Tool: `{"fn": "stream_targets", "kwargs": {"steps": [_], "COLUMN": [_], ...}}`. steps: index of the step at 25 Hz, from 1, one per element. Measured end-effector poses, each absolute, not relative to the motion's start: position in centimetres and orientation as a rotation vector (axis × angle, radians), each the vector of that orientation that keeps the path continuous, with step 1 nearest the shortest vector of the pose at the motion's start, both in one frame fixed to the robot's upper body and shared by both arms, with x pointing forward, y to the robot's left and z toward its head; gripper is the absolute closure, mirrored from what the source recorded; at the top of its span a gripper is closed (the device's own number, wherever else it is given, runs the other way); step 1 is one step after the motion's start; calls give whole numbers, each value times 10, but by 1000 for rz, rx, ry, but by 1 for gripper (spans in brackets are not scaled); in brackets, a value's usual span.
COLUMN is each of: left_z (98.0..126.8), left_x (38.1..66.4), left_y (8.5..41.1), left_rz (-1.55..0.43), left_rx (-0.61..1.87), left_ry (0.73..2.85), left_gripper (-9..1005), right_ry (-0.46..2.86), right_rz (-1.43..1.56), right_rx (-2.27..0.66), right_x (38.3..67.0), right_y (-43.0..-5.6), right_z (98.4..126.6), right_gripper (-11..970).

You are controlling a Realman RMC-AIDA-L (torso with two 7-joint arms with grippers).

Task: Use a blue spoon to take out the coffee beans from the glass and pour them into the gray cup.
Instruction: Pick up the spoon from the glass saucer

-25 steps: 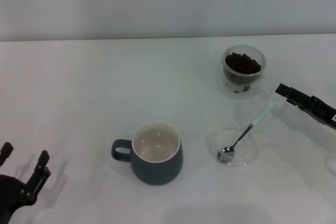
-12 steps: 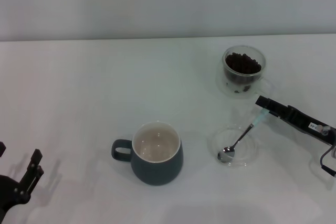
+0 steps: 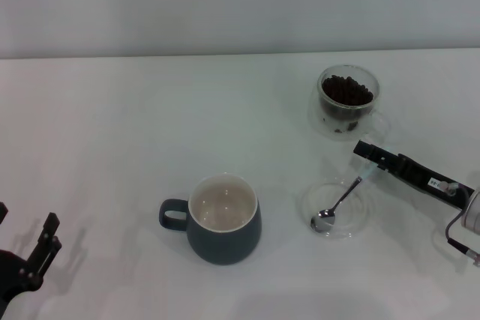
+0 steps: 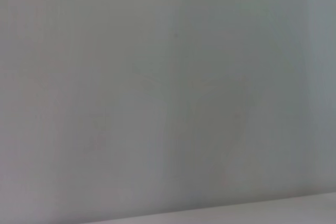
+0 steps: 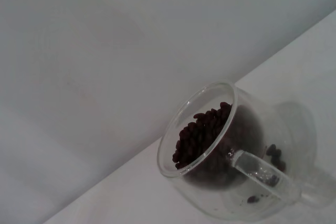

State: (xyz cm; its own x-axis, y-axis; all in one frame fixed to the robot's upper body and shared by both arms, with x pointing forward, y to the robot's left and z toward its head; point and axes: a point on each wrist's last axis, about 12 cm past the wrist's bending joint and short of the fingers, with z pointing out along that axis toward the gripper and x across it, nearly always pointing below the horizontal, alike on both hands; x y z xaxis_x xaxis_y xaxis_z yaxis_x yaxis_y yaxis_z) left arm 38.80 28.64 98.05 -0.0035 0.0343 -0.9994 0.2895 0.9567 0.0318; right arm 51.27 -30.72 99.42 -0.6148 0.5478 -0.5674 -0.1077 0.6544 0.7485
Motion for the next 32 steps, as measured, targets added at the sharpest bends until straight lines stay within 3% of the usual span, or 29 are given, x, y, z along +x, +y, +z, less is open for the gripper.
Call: {"fn": "stream_targets", "kwargs": {"steps": [3, 9, 17, 22, 32], "left_z": [981, 981, 981, 981, 982], "left_x": [388, 389, 389, 389, 390], "left_y": [286, 286, 287, 288, 289], "left_rz": [-204, -205, -198, -193, -189], "left_rx": [257, 258, 248, 241, 239], "left_ry": [1566, 1564, 1561, 1561, 1560], "left_gripper": [233, 234, 235, 235, 235], "right_ry": [2028, 2022, 1980, 1949, 1901], "right_rz": [981, 979, 993, 1015, 1047], "right_rx": [354, 367, 404, 404, 405], "right_x": [513, 512, 508, 504, 498], "right_y": [-305, -306, -309, -310, -313], "right_z": [993, 992, 994, 996, 999], "right_gripper": [211, 338, 566, 778, 807]}}
